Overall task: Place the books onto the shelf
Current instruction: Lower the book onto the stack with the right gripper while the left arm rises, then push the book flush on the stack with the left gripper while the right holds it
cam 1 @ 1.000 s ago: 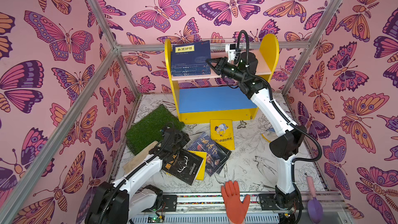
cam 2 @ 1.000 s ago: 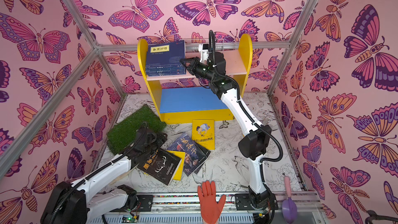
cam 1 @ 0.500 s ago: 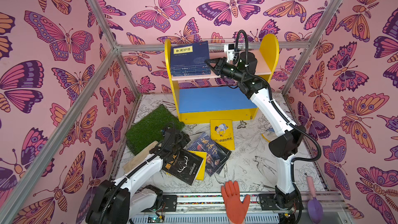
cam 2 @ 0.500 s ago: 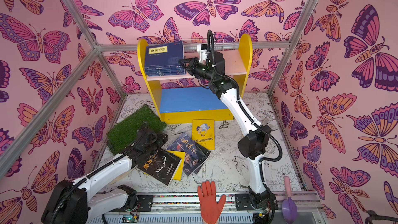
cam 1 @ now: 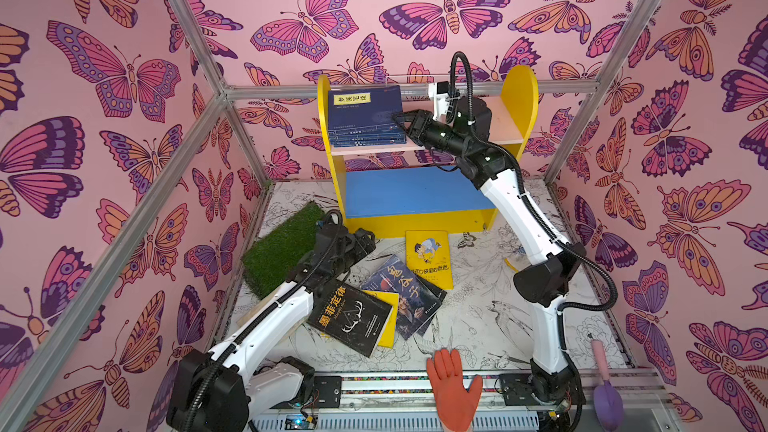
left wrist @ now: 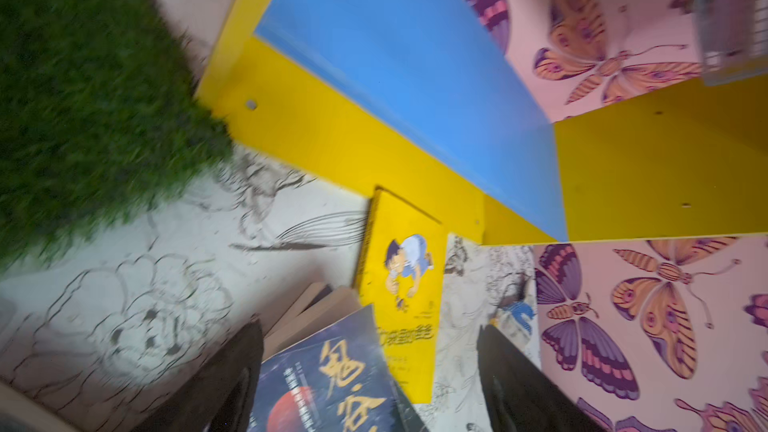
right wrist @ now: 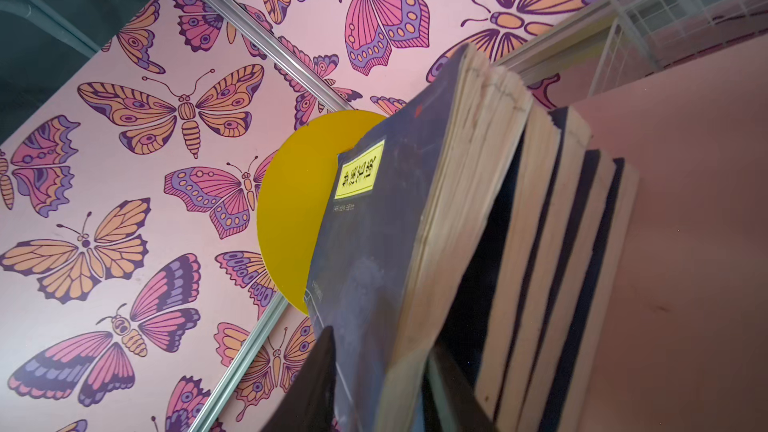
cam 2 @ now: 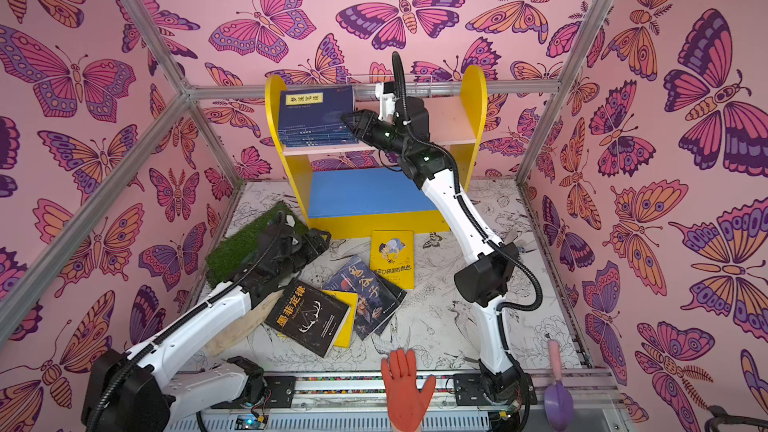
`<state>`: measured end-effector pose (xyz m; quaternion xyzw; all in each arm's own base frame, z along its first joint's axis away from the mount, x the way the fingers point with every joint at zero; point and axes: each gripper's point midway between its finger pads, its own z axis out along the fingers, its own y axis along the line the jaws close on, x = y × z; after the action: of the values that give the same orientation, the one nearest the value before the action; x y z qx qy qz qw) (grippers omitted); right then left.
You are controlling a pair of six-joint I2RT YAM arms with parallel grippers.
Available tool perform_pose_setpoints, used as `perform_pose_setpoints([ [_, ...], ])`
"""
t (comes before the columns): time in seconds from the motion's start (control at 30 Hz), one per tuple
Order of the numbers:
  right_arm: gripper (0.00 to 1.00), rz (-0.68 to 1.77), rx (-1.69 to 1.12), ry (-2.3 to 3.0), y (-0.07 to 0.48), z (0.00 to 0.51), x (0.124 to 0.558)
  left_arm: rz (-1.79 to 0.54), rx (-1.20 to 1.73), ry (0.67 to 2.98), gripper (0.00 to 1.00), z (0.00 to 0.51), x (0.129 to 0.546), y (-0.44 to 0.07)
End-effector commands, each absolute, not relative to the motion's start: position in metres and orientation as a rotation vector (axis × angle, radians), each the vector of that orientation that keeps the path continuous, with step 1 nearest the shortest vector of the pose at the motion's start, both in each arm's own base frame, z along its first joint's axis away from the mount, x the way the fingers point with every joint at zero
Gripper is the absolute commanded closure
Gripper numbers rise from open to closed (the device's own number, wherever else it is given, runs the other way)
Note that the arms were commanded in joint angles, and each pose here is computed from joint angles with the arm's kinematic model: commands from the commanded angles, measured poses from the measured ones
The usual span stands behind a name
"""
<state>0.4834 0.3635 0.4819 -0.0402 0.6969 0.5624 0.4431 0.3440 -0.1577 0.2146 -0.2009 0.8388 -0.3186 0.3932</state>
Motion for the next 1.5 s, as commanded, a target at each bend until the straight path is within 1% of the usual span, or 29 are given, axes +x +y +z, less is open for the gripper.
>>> perform_pose_setpoints([
  [0.0, 0.61, 1.241, -0.077, 1.846, 0.36, 0.444, 0.495, -0.823, -0.376, 2.094, 0.18, 0.251, 0.352, -0.169],
  [0.2, 0.56, 1.149, -0.078, 1.886, 0.356, 0.431, 0.499, -0.938, -0.283, 1.976, 0.23, 0.329, 0.376, -0.191],
  [0.33, 0.55, 1.125, -0.09, 1.903, 0.356, 0.425, 0.499, -0.945, -0.277, 1.937, 0.27, 0.357, 0.403, -0.196],
  [0.5, 0.55, 1.116, -0.111, 1.929, 0.359, 0.418, 0.496, -0.944, -0.27, 1.886, 0.33, 0.386, 0.419, -0.196],
  [0.57, 0.55, 1.118, -0.117, 1.935, 0.36, 0.416, 0.496, -0.945, -0.269, 1.878, 0.34, 0.393, 0.421, -0.197],
  [0.9, 0.55, 1.128, -0.129, 1.952, 0.364, 0.408, 0.497, -0.94, -0.267, 1.803, 0.47, 0.425, 0.424, -0.188],
  [1.1, 0.55, 1.125, -0.137, 1.964, 0.364, 0.404, 0.495, -0.944, -0.271, 1.767, 0.52, 0.441, 0.428, -0.182],
  [1.47, 0.55, 1.137, -0.149, 1.965, 0.365, 0.405, 0.491, -0.918, -0.291, 1.756, 0.63, 0.442, 0.44, -0.178],
])
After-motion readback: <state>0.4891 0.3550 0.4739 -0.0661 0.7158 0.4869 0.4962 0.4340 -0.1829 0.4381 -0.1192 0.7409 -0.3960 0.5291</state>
